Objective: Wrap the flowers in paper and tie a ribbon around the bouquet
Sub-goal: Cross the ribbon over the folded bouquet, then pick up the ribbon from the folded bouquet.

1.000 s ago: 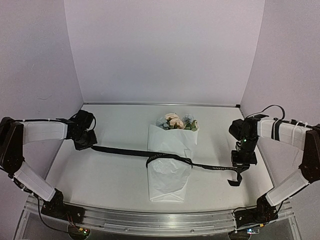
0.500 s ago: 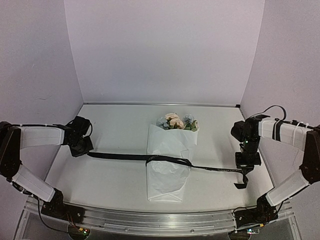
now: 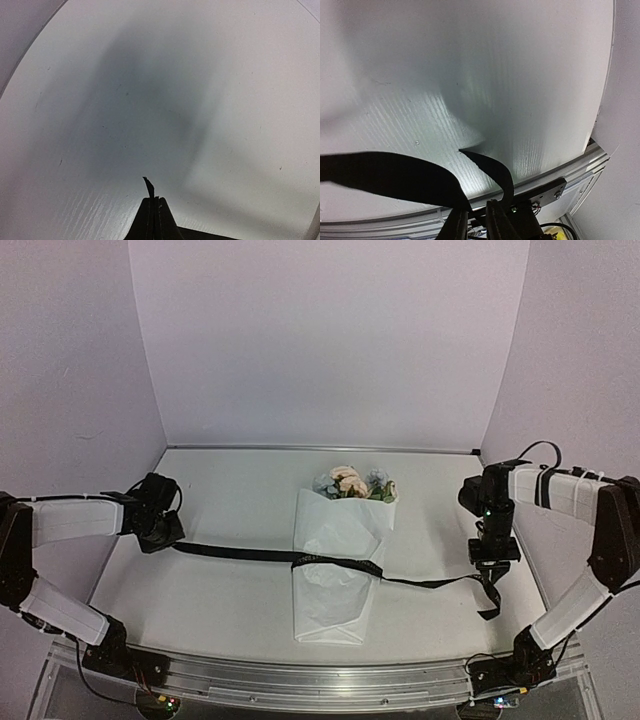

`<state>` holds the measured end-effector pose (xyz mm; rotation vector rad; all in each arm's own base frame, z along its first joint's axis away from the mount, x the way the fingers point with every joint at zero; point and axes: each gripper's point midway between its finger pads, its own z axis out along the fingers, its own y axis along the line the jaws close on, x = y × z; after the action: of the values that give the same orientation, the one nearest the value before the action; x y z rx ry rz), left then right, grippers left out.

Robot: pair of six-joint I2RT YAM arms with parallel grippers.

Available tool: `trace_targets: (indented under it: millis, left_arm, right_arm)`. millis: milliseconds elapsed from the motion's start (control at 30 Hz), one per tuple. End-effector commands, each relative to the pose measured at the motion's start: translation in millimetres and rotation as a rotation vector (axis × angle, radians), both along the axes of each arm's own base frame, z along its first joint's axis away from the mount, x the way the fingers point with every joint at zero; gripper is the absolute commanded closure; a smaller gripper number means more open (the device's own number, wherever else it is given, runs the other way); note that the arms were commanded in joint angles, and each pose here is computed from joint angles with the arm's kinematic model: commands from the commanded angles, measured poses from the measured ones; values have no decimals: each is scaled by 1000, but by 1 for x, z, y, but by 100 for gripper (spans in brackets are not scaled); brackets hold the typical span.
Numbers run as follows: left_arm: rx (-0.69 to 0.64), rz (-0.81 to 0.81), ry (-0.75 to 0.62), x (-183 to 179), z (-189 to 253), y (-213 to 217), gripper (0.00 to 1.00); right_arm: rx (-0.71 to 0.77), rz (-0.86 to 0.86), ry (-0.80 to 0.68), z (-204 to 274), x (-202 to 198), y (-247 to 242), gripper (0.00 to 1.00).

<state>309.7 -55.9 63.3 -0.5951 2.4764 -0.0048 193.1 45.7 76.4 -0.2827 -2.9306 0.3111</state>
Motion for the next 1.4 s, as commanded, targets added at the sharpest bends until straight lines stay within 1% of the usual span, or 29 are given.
trace_targets:
  millis: [0,67,100,133,200,233,300,400,467,500,567,633,700,800,1000,1133,1267,1367]
  left_arm:
    - [-23,-48,-33,9,6,-13,89]
    - [-23,-39,-61,11,16,-12,68]
    - [-20,-38,-77,12,21,-11,59]
    - [-22,-44,-101,14,29,-12,52]
    - [-28,-86,-164,19,49,-19,40]
    - [-32,-120,-197,22,60,-25,35]
    - [-35,-246,-266,26,83,-52,29]
    - [-22,-469,-335,26,104,-103,26]
    - [-36,-634,-320,23,101,-139,26]
    - [-28,-732,-305,20,96,-159,26]
    - [29,-906,-300,9,87,-192,25]
    - [88,-1088,-286,-6,73,-223,26]
    - [143,-1231,-270,-16,58,-243,27]
    - [156,-1406,-268,-29,44,-262,28]
    - [239,-1583,-357,-38,40,-273,28]
    - [297,-1677,-359,-40,27,-277,29]
    - [365,-1713,-333,-34,11,-277,29]
    - [403,-1727,-340,-29,6,-278,30]
  right_arm:
    - [55,29,9,9,5,12,72]
    - [58,38,0,11,6,13,60]
    - [62,47,-4,12,6,13,54]
    - [67,60,-9,13,5,14,48]
    - [72,106,-32,17,6,17,40]
    - [67,139,-48,19,7,18,36]
    - [46,230,-92,24,11,23,31]
    - [-1,423,-187,27,25,34,28]
    - [20,532,-256,24,32,51,25]
    - [41,575,-284,21,34,60,24]
    - [107,679,-360,15,41,86,23]
    - [173,783,-403,4,40,108,17]
    - [243,895,-444,-3,41,131,14]
    - [327,1003,-442,-10,33,155,13]
    - [344,1155,-431,-22,29,178,13]
    - [327,1213,-413,-32,31,187,13]
    - [317,1235,-417,-40,37,196,16]
    - [314,1240,-426,-44,41,202,18]
